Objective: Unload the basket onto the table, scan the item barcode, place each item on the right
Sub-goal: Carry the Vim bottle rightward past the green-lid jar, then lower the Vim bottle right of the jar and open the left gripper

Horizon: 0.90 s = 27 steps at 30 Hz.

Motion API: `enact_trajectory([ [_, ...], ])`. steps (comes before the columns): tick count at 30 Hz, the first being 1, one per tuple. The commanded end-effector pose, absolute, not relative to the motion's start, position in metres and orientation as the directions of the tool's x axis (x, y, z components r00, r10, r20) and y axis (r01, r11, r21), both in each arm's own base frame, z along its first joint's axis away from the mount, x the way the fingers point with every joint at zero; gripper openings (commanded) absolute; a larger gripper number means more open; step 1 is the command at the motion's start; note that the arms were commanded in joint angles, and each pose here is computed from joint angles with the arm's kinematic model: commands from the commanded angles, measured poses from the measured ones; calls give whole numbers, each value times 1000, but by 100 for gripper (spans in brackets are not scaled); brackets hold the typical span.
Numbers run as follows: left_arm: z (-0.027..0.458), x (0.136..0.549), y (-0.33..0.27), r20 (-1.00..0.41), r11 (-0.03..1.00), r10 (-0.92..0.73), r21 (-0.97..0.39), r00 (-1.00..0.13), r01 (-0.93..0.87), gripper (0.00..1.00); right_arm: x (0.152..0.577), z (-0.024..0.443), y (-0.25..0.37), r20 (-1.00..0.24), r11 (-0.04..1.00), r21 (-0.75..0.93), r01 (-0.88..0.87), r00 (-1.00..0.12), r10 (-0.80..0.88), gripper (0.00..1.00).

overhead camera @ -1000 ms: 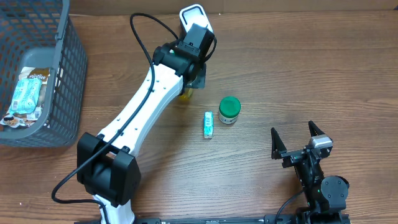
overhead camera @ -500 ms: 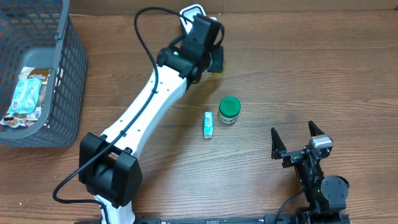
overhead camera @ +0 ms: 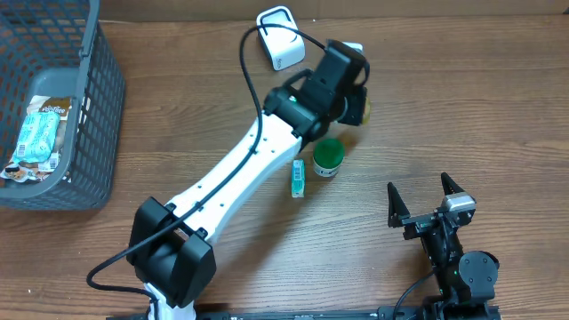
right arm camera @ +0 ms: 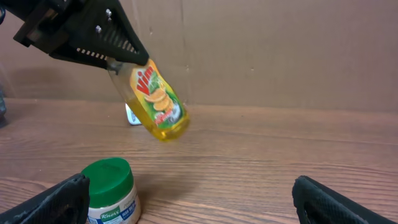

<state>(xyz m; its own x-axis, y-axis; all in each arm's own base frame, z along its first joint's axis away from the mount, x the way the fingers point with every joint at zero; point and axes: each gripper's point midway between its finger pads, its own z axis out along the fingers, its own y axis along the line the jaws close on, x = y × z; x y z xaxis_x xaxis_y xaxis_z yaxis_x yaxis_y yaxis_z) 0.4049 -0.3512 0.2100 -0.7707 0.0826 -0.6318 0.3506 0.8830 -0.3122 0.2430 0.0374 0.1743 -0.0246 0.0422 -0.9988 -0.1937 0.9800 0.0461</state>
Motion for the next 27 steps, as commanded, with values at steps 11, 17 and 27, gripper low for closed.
enact_trajectory([
  [11,207,362,-388,-641,888,147,-250,-753,387,8,244,172,35,-999,982,41,-182,-21,38,100],
  [17,180,339,-394,-577,891,227,-203,-784,407,9,244,172,35,-999,982,41,-182,-21,38,100],
  [27,141,313,-389,-461,896,323,-132,-826,424,9,244,172,35,-999,982,41,-182,-21,38,100],
])
